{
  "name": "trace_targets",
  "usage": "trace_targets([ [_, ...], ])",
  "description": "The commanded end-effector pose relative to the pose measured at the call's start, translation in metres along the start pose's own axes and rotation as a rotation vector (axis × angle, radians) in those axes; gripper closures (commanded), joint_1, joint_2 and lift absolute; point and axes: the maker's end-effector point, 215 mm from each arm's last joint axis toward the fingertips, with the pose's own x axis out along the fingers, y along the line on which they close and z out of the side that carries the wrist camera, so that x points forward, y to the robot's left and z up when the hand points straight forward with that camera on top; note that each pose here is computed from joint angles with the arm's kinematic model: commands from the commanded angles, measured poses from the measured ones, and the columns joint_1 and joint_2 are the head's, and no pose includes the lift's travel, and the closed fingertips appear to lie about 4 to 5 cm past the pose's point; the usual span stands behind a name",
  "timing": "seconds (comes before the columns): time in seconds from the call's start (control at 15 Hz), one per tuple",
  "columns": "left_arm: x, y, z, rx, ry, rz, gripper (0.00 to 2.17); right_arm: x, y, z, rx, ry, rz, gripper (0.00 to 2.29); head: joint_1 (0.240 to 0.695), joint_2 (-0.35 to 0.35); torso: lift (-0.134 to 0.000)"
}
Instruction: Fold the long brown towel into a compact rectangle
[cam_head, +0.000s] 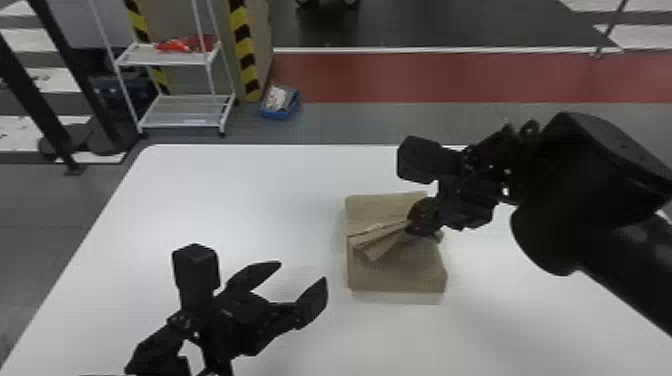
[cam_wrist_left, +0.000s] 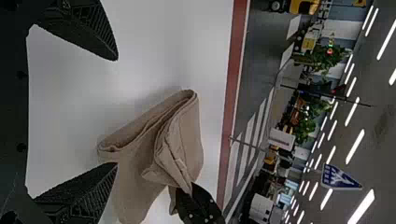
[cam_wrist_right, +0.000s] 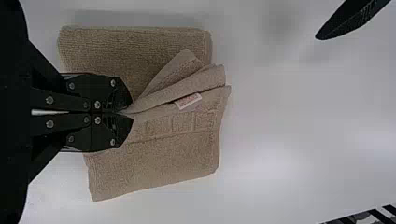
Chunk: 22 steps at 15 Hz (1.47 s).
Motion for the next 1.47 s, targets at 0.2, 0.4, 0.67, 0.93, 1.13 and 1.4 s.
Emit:
trace_targets([
  [0.2, 0.033, -0.050, -0.017, 0.007, 0.003, -0.128, 0.28, -0.004, -0.004, 0.007, 0.013, -0.025, -0.015, 1.60, 0.695, -0.029, -0.120],
  [0.4, 0.046, -0.070, -0.025, 0.011, 0.001, -0.183, 0.28, -0.008, -0.003, 0.009, 0.023, -0.037, -0.019, 1.60, 0.695, -0.068, -0.120],
  [0.67, 0.061, -0.092, -0.020, 0.038, -0.020, -0.242, 0.28, -0.010, 0.000, 0.013, 0.030, -0.044, -0.017, 1.60, 0.695, -0.102, -0.120],
  [0.93, 0.076, -0.109, -0.021, 0.059, -0.018, -0.282, 0.28, -0.015, 0.005, 0.018, 0.039, -0.055, -0.007, 1.60, 0.695, -0.126, -0.120],
  [1.13, 0.087, -0.103, -0.037, 0.054, 0.021, -0.281, 0.28, -0.016, 0.010, 0.013, 0.043, -0.046, 0.000, 1.60, 0.695, -0.143, -0.120],
  [1.4, 0.095, -0.103, -0.048, 0.048, 0.062, -0.287, 0.28, -0.017, 0.015, 0.008, 0.042, -0.042, 0.005, 1.60, 0.695, -0.156, -0.120],
])
